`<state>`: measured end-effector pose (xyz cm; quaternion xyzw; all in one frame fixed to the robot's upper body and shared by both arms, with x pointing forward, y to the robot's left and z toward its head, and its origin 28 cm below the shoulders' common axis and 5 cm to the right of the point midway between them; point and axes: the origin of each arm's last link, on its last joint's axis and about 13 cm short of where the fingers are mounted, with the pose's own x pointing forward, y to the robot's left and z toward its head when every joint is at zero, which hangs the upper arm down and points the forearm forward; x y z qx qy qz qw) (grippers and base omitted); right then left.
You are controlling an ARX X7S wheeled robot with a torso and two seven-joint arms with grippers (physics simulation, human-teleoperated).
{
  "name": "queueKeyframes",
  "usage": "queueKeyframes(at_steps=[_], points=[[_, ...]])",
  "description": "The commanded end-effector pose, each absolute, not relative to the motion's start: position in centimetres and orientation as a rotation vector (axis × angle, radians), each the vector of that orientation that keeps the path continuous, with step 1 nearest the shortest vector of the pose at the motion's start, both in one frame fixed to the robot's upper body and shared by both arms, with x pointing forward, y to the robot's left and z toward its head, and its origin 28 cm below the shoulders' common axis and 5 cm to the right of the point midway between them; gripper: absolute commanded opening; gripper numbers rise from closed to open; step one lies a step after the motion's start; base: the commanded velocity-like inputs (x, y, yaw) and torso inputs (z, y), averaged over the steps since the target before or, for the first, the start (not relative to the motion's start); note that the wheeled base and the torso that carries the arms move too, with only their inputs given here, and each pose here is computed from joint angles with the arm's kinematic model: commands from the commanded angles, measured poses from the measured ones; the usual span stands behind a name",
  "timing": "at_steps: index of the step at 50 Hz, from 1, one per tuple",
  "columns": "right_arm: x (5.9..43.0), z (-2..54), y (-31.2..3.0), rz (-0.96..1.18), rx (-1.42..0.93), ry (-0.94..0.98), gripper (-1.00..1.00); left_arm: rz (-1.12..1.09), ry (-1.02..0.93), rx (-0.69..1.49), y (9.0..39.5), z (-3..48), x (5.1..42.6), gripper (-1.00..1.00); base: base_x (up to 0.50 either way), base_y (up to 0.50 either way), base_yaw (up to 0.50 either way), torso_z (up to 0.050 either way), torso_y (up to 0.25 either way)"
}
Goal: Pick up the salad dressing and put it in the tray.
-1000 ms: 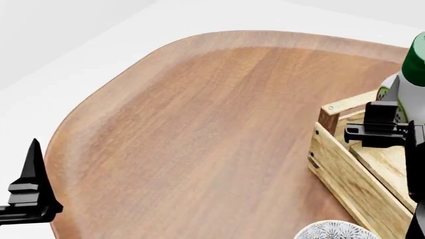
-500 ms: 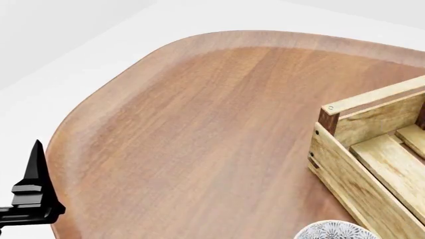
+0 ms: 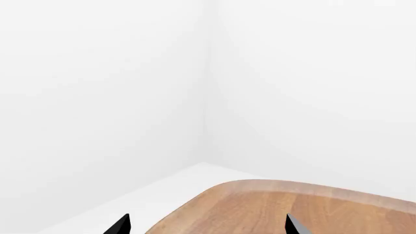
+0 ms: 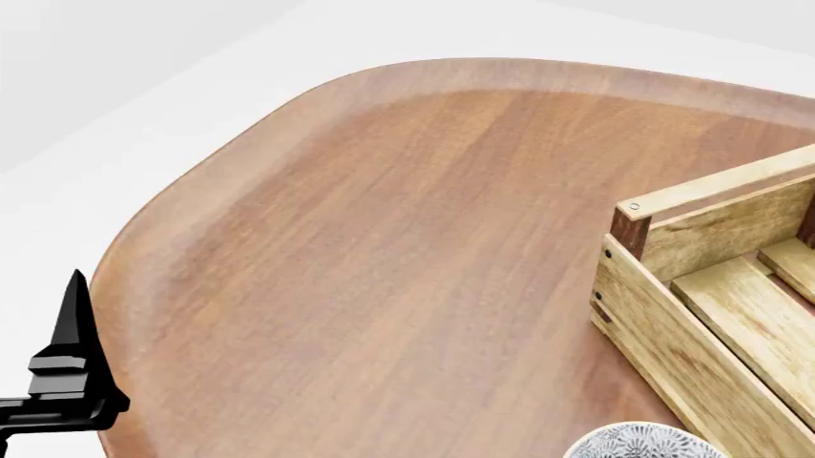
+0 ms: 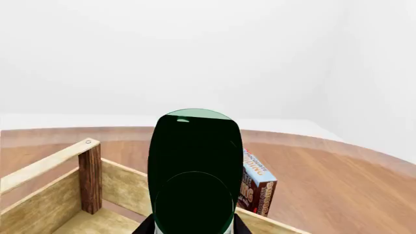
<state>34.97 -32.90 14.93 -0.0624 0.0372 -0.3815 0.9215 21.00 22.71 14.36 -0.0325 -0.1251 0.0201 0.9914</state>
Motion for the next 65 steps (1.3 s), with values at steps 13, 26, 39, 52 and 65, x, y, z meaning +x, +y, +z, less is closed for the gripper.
queueKeyframes(at_steps=[13, 26, 39, 52, 65], points=[[33.4, 10.5, -33.0, -0.859, -0.137, 0.196, -1.00, 0.046, -0.253, -0.061, 22.7, 14.4, 21.0, 1.00, 0.00, 0.00, 0.00, 0.000, 0.001], [32.6, 8.6, -32.6, -0.880, -0.145, 0.243, -1.00, 0.047, -0.257, -0.057, 22.7, 14.4, 21.0, 1.00, 0.00, 0.00, 0.00, 0.001, 0.001], [31.9, 7.3, -32.5, -0.888, -0.131, 0.259, -1.00, 0.044, -0.261, -0.055, 22.7, 14.6, 21.0, 1.00, 0.00, 0.00, 0.00, 0.000, 0.000], [31.5, 6.5, -32.3, -0.900, -0.113, 0.272, -1.00, 0.043, -0.259, -0.053, 22.6, 14.4, 21.0, 1.00, 0.00, 0.00, 0.00, 0.000, 0.001], [31.1, 5.8, -32.2, -0.915, -0.090, 0.276, -1.00, 0.043, -0.256, -0.050, 22.6, 14.3, 21.0, 1.00, 0.00, 0.00, 0.00, 0.000, 0.000]])
